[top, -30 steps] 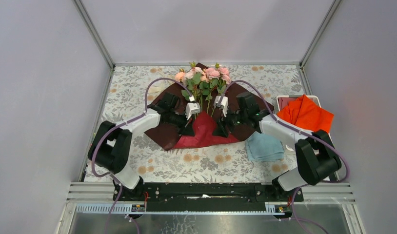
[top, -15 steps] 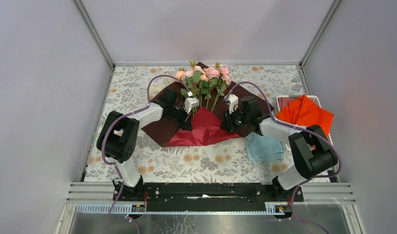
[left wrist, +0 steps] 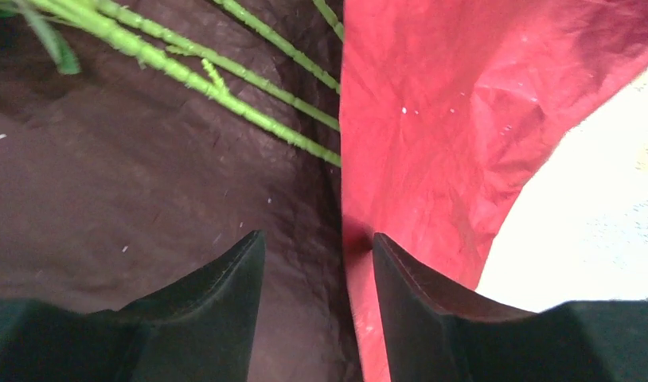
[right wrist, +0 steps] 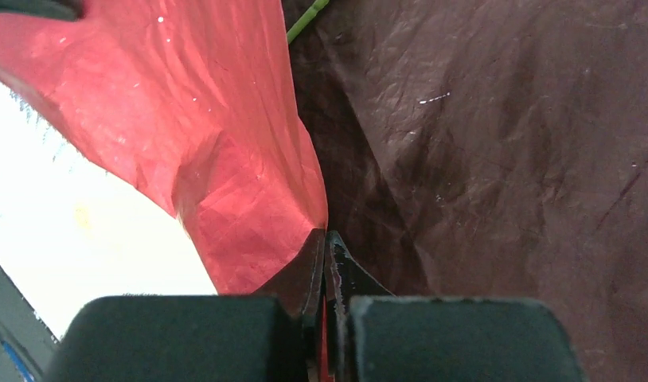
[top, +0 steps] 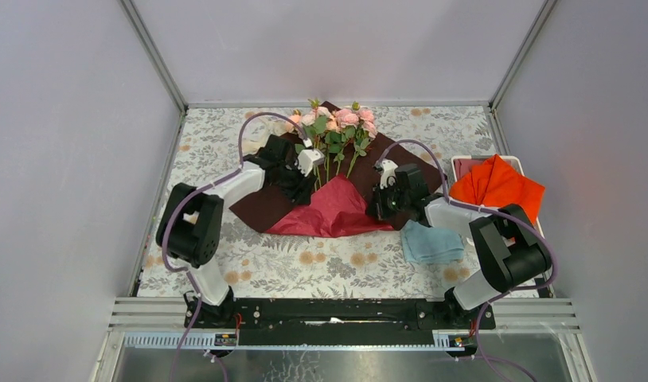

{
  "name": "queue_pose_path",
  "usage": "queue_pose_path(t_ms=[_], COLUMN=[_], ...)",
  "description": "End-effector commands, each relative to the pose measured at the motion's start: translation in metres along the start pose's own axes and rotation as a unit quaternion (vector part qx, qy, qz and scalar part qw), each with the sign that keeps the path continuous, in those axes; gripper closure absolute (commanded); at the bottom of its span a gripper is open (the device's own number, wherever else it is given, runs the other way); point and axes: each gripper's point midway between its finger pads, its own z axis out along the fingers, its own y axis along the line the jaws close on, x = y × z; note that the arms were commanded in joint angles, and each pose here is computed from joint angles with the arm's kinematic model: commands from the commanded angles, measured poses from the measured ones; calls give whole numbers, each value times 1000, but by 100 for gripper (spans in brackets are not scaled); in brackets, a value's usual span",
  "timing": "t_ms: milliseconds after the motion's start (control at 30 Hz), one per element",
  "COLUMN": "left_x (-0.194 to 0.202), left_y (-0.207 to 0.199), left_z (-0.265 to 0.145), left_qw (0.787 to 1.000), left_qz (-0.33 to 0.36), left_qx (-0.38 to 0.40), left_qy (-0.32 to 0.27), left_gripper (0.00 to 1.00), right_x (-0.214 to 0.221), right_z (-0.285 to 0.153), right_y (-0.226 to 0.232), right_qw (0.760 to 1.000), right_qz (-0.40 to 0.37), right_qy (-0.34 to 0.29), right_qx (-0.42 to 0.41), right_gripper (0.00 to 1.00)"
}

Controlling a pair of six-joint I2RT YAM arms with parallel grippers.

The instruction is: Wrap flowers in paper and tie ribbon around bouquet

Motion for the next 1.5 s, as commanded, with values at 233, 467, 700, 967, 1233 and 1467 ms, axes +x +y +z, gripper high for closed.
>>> queue_pose_path(t_ms=[233,467,700,967,1233,1467], left_x=[-9,37,67,72,76,108], left_y=[-90,-66,-62,-61,-56,-55], left_z=[-47,-1,12,15,12,-5], left_qw=[990,992,991,991,990,982], left_qz=[102,88,83,79,90,120], left_qx=[98,70,68,68,51,39], left_qy=[-19,49,78,82,91,140], left_gripper=[57,61,62,62,62,59], right_x=[-32,-32,-69,-49,9,61], right_z=[17,19,-24,-12,24,-3], right_y=[-17,-22,-30,60,44,-19], right_qw=[998,997,988,994,974,949], right_qz=[32,56,36,105,215,256], right_qy=[-30,-24,-33,-15,66,96], right_qx=[40,56,145,11,15,158], right_gripper=[100,99,70,79,96,100])
